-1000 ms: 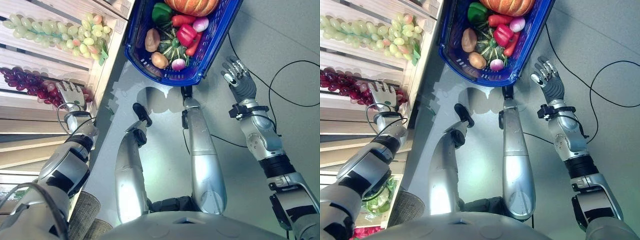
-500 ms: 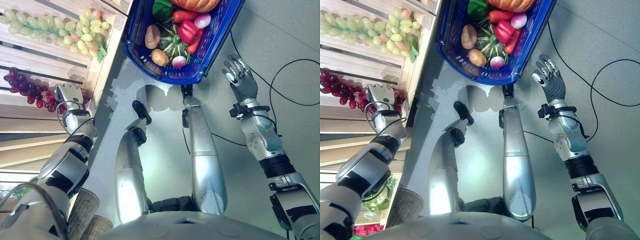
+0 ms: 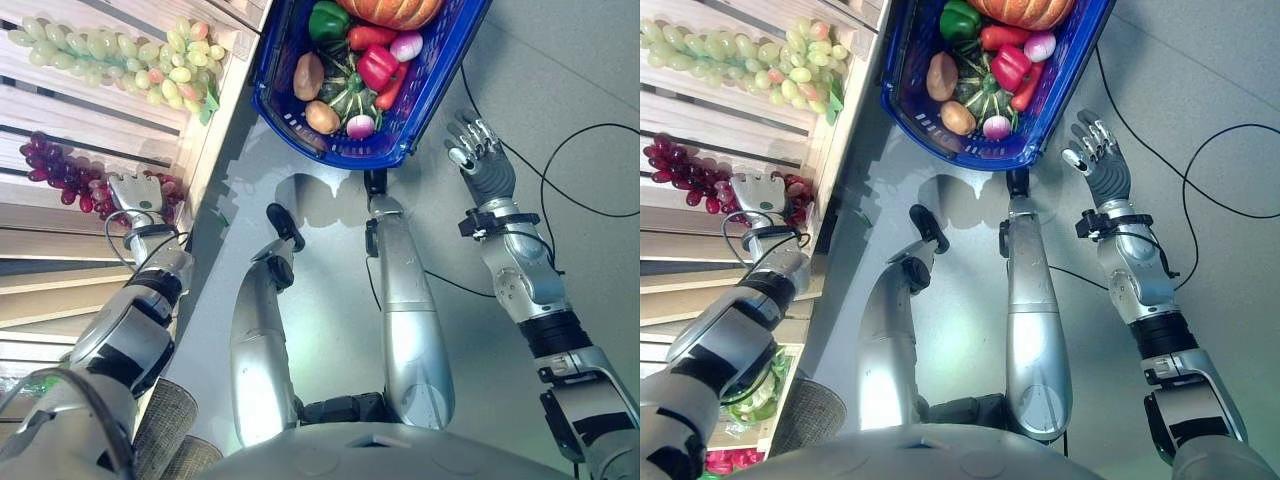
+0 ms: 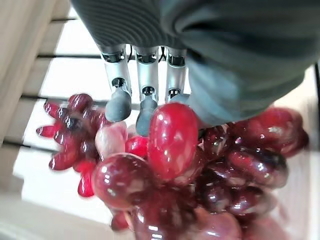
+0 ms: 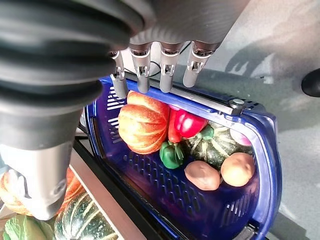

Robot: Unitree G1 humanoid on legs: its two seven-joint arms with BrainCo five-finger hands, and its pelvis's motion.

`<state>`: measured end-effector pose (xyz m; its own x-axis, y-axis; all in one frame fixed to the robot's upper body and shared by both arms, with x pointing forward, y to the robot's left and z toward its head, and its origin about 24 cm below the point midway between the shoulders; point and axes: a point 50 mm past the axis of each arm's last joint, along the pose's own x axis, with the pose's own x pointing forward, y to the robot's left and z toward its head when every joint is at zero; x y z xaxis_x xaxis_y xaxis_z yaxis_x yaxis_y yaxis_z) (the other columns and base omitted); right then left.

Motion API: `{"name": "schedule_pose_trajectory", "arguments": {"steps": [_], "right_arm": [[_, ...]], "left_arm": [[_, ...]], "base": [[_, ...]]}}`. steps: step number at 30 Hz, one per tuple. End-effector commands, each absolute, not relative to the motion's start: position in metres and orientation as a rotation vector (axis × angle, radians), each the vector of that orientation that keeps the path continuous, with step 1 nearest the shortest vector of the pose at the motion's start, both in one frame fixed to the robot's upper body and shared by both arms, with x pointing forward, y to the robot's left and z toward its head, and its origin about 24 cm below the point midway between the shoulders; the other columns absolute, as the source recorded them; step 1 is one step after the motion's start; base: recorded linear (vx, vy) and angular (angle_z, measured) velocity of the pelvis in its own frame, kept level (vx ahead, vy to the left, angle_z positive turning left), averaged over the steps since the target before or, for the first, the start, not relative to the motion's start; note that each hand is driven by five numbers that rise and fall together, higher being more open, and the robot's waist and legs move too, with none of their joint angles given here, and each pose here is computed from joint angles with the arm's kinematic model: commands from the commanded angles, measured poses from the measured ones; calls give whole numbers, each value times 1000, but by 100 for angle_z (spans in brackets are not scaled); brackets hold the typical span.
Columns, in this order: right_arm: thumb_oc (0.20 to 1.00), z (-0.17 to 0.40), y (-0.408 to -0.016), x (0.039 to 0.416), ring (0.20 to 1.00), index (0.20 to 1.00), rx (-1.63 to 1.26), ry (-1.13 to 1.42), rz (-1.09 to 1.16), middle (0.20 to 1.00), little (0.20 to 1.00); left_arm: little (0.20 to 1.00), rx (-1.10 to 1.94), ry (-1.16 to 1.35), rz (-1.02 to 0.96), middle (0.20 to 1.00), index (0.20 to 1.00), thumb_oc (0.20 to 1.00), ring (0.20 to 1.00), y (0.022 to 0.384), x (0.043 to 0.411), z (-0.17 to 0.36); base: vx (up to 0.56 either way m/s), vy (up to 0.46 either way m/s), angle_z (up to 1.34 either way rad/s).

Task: Pick up fruits and vegetables into the basket

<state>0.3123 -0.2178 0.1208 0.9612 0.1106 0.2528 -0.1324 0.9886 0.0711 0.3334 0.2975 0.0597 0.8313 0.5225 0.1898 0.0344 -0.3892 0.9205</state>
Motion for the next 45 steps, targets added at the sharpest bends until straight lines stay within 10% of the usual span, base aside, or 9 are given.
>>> {"name": "schedule_pose_trajectory", "arguments": {"steps": [1, 11, 26, 27, 28, 36, 45], "right_arm": [[1000, 119, -206, 297, 1000, 1000, 44, -272, 204, 1000, 1000], [1000, 101, -204, 293, 1000, 1000, -73, -170, 217, 1000, 1000], [1000, 97, -198, 287, 1000, 1000, -95, -159, 231, 1000, 1000], [1000, 96, -199, 287, 1000, 1000, -97, -157, 233, 1000, 1000], [1000, 95, -199, 287, 1000, 1000, -93, -154, 237, 1000, 1000], [1000, 92, -204, 288, 1000, 1000, -95, -143, 252, 1000, 1000], [1000, 95, -204, 292, 1000, 1000, -127, -131, 277, 1000, 1000]], "left_arm": [[200, 1651, 514, 667, 200, 200, 200, 200, 340, 301, 43], [200, 978, 147, 822, 200, 200, 200, 200, 333, 317, 76], [200, 997, -211, 891, 200, 200, 200, 200, 305, 315, 111], [288, 1033, -239, 906, 288, 288, 288, 288, 305, 314, 114], [1000, 1163, -336, 953, 1000, 1000, 1000, 1000, 305, 312, 125], [1000, 1575, -516, 953, 1000, 1000, 1000, 1000, 301, 313, 142], [1000, 1672, -113, 691, 1000, 1000, 1000, 1000, 310, 328, 115]], "base": [[0, 0, 0], [8, 0, 1], [11, -28, 7], [21, -41, 3], [15, -38, 1], [4, -21, 0], [-4, 33, -4]]}}
